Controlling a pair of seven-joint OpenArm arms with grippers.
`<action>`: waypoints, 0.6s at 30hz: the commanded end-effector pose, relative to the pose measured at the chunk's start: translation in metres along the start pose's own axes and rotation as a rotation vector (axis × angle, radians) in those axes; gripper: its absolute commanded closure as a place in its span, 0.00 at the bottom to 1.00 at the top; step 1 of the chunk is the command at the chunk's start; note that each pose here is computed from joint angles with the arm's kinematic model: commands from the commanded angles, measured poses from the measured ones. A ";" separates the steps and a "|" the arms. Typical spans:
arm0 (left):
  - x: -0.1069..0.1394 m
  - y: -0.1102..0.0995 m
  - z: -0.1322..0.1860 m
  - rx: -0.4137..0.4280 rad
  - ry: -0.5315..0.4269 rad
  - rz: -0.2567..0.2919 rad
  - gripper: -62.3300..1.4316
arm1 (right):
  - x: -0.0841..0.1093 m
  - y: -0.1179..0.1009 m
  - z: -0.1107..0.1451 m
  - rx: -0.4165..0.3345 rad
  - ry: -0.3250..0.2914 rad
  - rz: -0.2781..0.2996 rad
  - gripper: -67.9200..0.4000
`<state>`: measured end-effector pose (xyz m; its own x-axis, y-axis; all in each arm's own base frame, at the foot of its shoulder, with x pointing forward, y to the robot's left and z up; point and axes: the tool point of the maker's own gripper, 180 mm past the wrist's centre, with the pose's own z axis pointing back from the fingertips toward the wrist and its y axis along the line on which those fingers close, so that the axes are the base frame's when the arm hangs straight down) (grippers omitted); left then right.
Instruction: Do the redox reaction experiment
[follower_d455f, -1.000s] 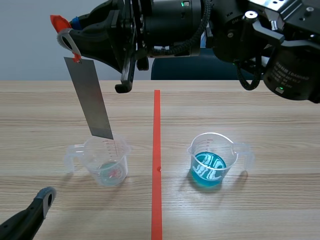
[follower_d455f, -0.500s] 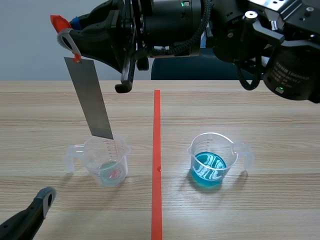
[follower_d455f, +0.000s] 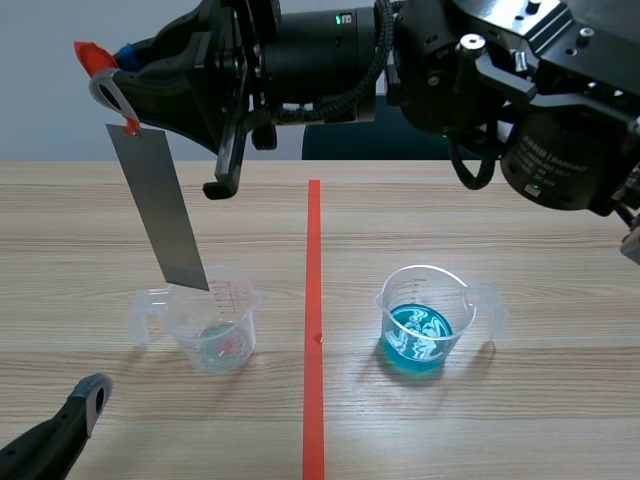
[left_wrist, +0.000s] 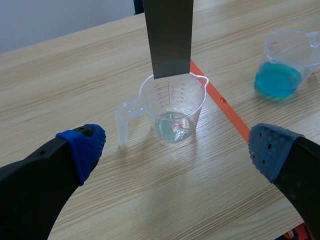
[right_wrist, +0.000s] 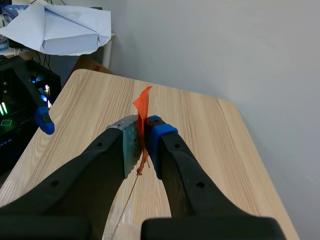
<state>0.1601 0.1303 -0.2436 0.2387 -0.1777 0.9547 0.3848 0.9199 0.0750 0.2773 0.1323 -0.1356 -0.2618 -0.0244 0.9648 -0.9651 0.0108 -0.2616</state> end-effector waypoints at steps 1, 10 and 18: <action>0.009 -0.004 -0.001 -0.012 -0.031 0.004 0.02 | -0.002 0.000 -0.003 0.007 -0.010 -0.012 0.98; 0.009 -0.004 -0.001 -0.012 -0.031 0.004 0.02 | -0.042 0.001 -0.013 0.005 0.051 -0.067 0.98; 0.009 -0.004 -0.001 -0.012 -0.031 0.004 0.02 | -0.069 0.008 -0.022 0.027 0.085 -0.047 0.98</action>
<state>0.1601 0.1303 -0.2436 0.2390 -0.1778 0.9546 0.3848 0.9199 0.0750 0.2886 0.1516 -0.2191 -0.1993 0.1074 0.9740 -0.9798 -0.0065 -0.1997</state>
